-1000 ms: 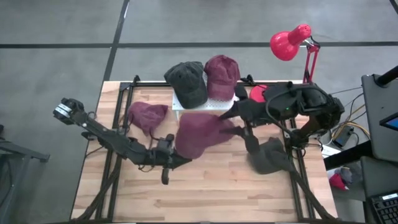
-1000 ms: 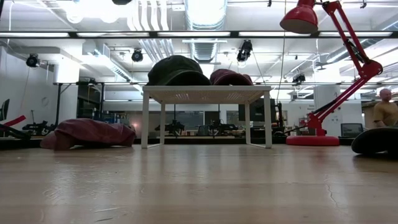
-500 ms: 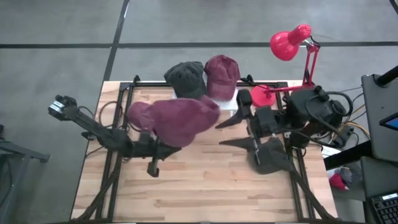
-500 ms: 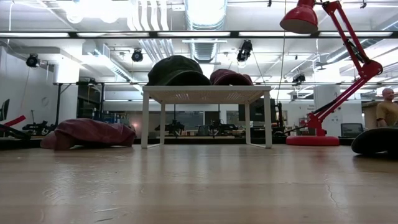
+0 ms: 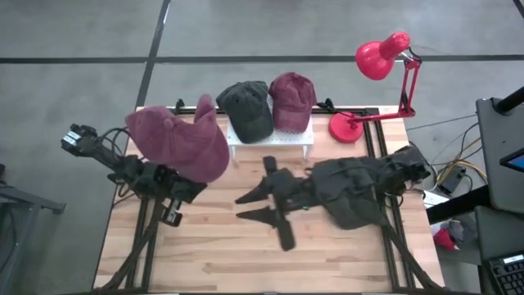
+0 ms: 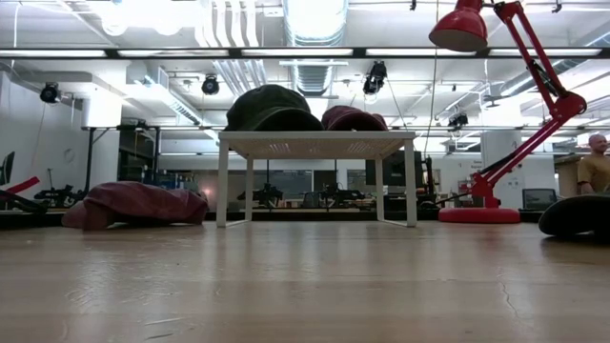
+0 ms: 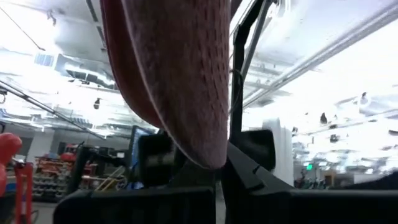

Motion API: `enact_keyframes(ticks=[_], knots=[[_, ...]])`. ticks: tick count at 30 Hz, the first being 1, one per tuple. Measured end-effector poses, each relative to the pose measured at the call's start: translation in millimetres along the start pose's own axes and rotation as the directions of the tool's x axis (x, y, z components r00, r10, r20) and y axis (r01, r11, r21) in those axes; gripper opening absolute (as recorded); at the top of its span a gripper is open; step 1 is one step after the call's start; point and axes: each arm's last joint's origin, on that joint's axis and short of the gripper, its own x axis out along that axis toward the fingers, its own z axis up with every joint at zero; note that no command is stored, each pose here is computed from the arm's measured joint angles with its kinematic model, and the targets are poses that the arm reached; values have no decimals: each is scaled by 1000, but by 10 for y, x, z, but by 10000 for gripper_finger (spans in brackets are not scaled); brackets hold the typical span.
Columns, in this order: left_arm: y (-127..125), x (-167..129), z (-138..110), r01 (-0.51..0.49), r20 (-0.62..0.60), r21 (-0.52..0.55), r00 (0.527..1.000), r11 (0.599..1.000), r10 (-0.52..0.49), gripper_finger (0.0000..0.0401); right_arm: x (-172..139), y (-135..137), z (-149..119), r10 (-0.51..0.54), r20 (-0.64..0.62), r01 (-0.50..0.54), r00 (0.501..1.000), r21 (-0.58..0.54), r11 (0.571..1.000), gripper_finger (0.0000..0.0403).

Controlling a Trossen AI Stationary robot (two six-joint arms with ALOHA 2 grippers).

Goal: Pick & Place hat
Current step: Stack the bottom red cap on top of the red cap on the shelf

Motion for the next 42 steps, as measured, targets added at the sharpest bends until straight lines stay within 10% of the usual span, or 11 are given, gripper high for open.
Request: enact_keyframes(ticks=[34, 42], knots=[[39, 17, -36, -94, -6, -60, 996, 994, 93, 5, 304, -501, -42, -93, 281, 59, 955, 127, 990, 116], [60, 23, -71, -110, -38, -120, 994, 987, 106, 5, 324, -603, -34, 38, 249, -59, 968, 78, 995, 35]])
